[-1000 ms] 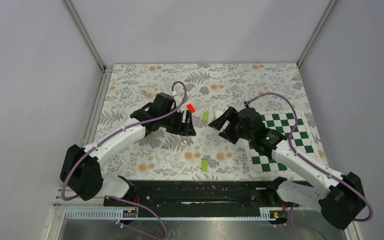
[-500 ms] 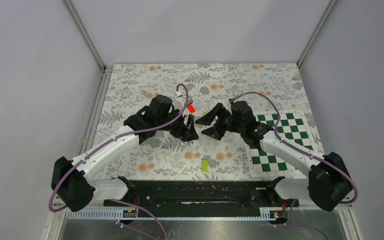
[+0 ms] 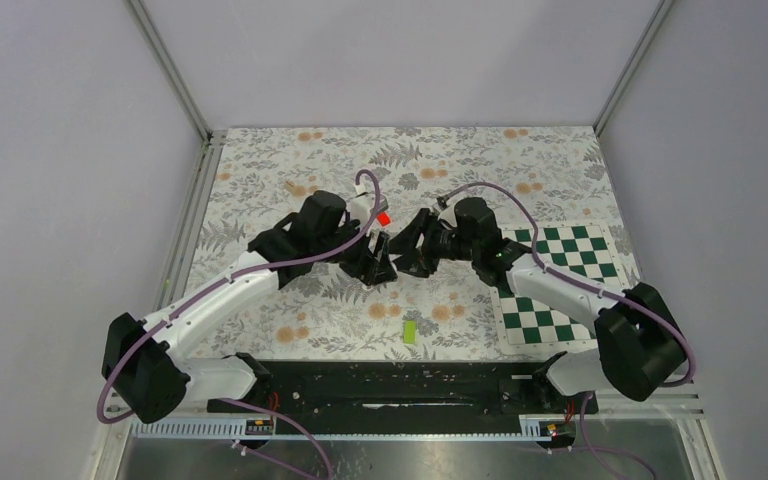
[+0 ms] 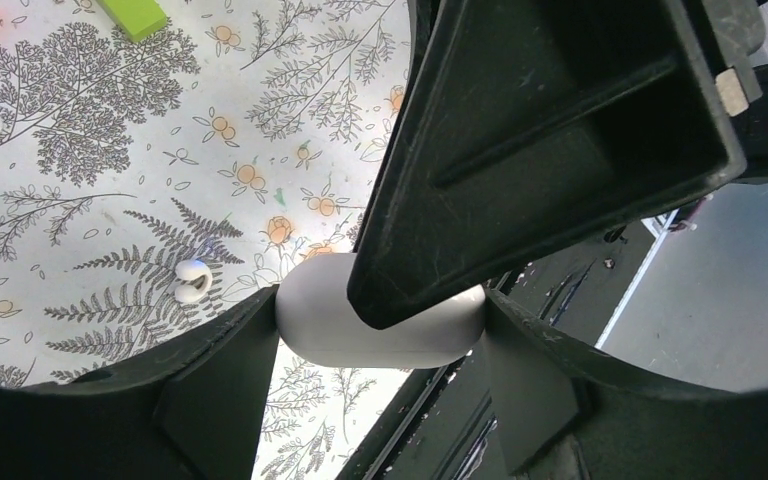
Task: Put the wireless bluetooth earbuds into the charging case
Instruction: Pass from the left arm to the right
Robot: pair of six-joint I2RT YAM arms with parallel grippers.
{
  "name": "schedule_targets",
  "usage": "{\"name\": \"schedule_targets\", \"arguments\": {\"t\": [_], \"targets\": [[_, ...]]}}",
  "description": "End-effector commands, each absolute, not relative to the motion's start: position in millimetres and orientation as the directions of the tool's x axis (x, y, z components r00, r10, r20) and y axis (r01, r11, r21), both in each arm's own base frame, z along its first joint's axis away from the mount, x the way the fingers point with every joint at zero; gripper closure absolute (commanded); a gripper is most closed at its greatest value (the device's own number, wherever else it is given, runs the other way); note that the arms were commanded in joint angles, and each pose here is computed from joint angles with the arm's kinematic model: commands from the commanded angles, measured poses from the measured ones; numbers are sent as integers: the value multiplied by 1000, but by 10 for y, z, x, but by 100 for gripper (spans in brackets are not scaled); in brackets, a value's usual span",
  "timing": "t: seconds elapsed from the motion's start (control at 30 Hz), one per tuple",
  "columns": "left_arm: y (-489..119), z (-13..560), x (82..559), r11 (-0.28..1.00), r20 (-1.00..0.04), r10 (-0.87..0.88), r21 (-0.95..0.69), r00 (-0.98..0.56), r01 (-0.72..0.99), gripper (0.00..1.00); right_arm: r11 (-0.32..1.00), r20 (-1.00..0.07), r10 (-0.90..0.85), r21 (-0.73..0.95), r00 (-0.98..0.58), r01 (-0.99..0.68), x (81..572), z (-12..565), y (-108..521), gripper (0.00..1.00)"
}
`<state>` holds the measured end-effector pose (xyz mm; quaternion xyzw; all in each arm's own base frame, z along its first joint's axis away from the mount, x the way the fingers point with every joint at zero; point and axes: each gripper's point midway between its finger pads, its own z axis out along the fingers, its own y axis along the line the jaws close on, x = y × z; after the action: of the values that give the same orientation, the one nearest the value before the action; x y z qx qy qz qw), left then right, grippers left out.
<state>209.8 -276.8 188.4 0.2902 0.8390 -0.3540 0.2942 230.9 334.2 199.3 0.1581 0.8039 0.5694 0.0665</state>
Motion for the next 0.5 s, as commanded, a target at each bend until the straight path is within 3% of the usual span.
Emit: {"name": "schedule_targets", "arguments": {"t": [0.0, 0.2, 0.37, 0.47], "targets": [[-2816, 2025, 2166, 561, -752, 283, -373, -595, 739, 39, 212, 64, 184, 972, -981, 103, 2119, 2248, 3468, 42], [-2817, 2111, 2177, 559, -766, 282, -358, -578, 748, 39, 207, 83, 146, 972, -986, 113, 2088, 2181, 3499, 59], [-2792, 2144, 2202, 574, -770, 279, -345, -574, 742, 33, 191, 93, 134, 974, -987, 118, 2091, 2187, 3525, 85], [-2791, 2175, 2214, 579, -774, 271, -343, -572, 740, 23, 185, 115, 140, 973, -983, 140, 2099, 2154, 3529, 99]]}}
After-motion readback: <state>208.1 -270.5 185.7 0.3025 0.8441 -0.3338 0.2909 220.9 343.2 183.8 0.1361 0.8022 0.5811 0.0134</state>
